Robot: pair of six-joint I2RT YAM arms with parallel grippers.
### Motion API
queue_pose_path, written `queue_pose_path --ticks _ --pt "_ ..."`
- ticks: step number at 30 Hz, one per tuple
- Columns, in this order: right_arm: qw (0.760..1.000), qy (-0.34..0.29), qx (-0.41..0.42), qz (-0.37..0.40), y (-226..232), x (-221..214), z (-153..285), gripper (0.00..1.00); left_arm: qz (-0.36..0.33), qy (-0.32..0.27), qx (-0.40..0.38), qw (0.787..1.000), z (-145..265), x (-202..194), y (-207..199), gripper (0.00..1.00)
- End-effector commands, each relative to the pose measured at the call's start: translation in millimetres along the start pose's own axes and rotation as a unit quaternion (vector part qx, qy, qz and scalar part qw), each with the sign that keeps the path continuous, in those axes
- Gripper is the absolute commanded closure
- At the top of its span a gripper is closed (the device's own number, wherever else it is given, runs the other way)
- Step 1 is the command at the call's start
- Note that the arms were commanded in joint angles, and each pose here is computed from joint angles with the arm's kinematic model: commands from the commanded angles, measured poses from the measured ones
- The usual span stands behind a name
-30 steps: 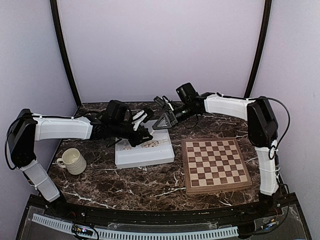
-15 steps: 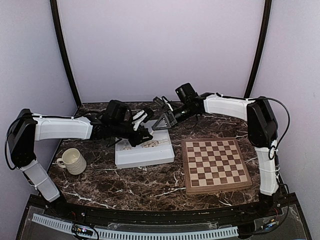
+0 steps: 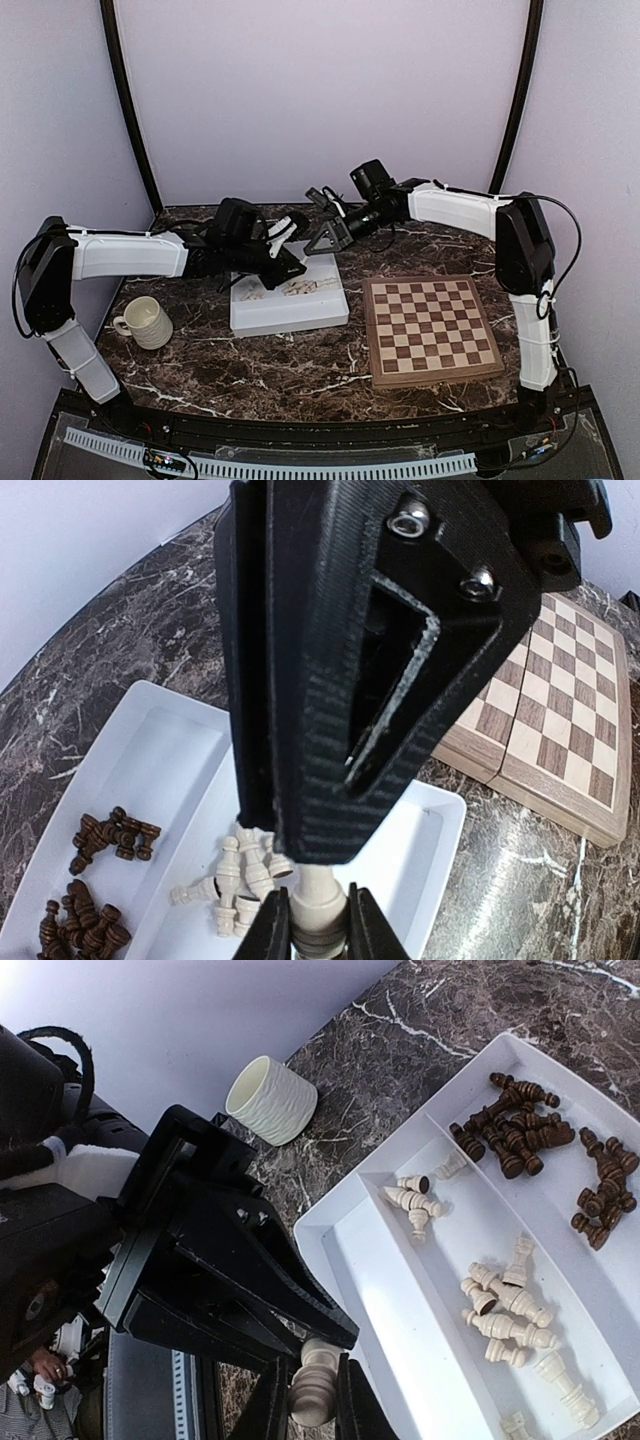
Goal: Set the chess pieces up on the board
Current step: Pass from the left arm to the right, then pick up the chess pile.
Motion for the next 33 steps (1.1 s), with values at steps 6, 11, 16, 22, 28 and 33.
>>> queue_pose_path --ticks 6,11,16,22,28,33 --pt "1.0 -0.027 -0.002 0.008 -5.9 19.4 20.4 0.99 0.004 0.042 0.028 0.999 -9.4 -18.5 9.8 0.55" --pt "1.0 -0.027 0.005 0.003 -6.4 17.5 20.0 1.0 0.008 0.043 0.034 0.998 -11.0 -20.3 11.7 0.51" --pt "1.0 -0.028 0.007 0.002 -5.4 17.6 20.7 1.0 0.008 0.033 0.034 0.999 -10.8 -16.8 12.1 0.52" --pt "1.0 -0.028 0.013 -0.001 -4.1 17.5 19.7 0.99 0.006 0.007 0.018 1.0 -7.1 -8.5 7.4 0.52" --pt "1.0 -0.028 0.014 -0.002 -3.8 16.3 19.1 0.99 0.012 -0.002 0.014 1.0 -6.0 -3.3 7.9 0.63" --pt "1.0 -0.028 0.011 -0.001 -3.6 15.7 20.2 0.99 0.013 -0.013 0.012 1.0 -2.3 0.9 7.6 0.75"
Point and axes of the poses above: each gripper's point midway between its finger pads, its own z axis back along the fingers, its own y axis along the line the jaws close on, x = y × z, the point moved 3 cm from there along z, back along the fingers, and after that the axes turned 4 degrees about -z, right-handed, at the moved point
